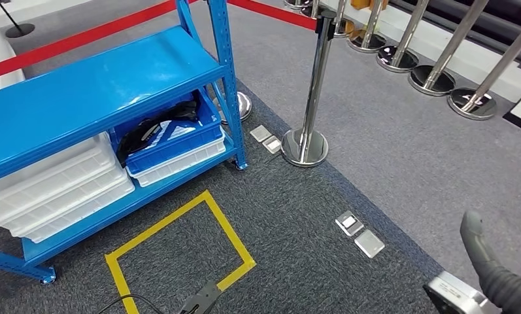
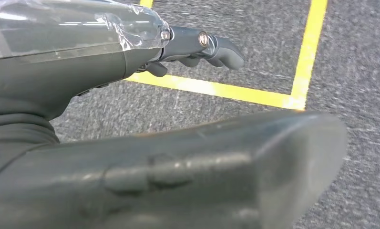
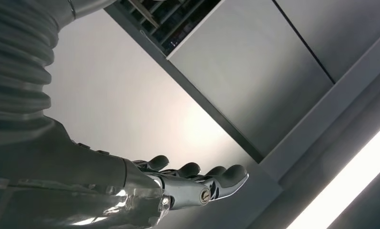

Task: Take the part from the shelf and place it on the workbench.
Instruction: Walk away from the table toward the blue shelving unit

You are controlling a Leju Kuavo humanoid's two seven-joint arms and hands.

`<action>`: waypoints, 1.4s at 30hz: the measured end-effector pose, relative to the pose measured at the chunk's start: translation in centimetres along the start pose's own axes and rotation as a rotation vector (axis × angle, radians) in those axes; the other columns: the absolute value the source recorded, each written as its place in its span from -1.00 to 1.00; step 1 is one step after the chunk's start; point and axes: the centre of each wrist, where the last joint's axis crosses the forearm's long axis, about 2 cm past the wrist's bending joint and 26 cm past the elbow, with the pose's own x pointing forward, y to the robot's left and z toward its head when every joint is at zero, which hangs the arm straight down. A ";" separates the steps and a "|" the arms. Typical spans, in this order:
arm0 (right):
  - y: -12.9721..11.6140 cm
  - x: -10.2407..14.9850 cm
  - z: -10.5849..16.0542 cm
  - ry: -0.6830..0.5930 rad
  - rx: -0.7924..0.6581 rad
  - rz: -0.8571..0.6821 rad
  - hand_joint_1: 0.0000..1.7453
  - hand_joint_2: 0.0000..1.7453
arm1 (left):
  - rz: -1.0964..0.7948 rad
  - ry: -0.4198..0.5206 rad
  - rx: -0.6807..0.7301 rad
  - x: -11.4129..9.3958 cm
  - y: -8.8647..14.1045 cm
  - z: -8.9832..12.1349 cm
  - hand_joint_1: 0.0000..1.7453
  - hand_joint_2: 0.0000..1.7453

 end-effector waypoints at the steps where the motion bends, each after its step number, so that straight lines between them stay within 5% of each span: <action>1: 0.0 0.0 0.0 0.001 0.001 0.000 -1.00 1.00 | 0.000 0.001 0.000 0.0 0.0 0.0 -1.00 -1.00; 42: 0.3 -0.4 -0.2 0.023 0.020 -0.006 -1.00 1.00 | 0.012 0.006 0.007 -0.2 -0.1 0.2 -1.00 -1.00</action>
